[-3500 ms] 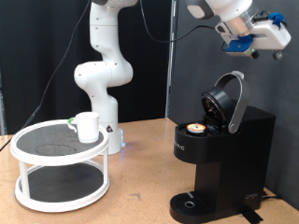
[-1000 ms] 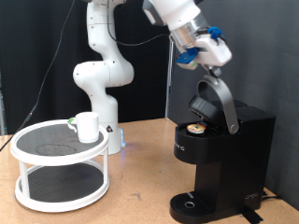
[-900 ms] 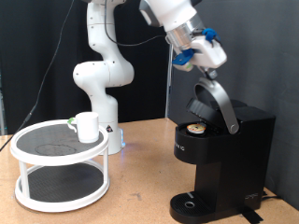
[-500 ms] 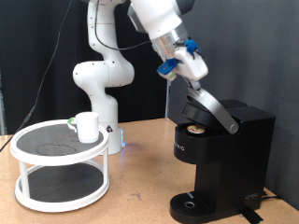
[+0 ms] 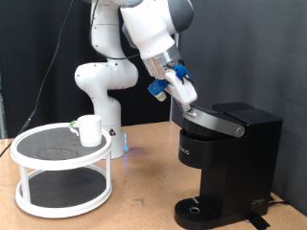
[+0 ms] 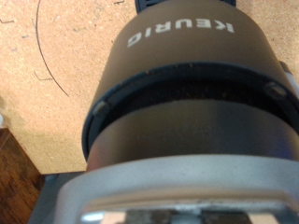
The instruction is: Make a cup of coffee with the keurig machine
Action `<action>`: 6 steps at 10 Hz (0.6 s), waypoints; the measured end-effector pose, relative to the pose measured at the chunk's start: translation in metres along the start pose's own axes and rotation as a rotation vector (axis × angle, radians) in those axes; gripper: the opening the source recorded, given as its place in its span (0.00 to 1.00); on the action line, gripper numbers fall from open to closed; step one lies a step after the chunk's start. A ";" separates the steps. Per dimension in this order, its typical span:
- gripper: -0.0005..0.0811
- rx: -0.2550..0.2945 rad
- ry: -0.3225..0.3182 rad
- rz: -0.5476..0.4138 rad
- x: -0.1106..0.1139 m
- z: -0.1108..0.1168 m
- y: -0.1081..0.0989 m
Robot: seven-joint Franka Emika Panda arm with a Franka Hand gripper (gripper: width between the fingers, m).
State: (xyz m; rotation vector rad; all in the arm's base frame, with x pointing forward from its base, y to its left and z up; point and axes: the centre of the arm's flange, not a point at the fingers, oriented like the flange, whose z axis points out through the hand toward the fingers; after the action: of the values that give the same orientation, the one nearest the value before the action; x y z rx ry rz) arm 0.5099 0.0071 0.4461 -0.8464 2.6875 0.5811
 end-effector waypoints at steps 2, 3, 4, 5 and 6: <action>0.01 0.005 0.005 0.013 0.003 0.007 -0.007; 0.01 0.007 0.009 0.017 0.005 0.012 -0.010; 0.01 0.007 0.014 0.019 0.006 0.016 -0.014; 0.01 0.006 0.017 0.020 0.007 0.018 -0.016; 0.01 0.006 0.018 0.020 0.008 0.020 -0.017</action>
State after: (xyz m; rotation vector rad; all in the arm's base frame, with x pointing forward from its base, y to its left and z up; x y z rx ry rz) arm 0.5163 -0.0006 0.4207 -0.8277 2.7160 0.5716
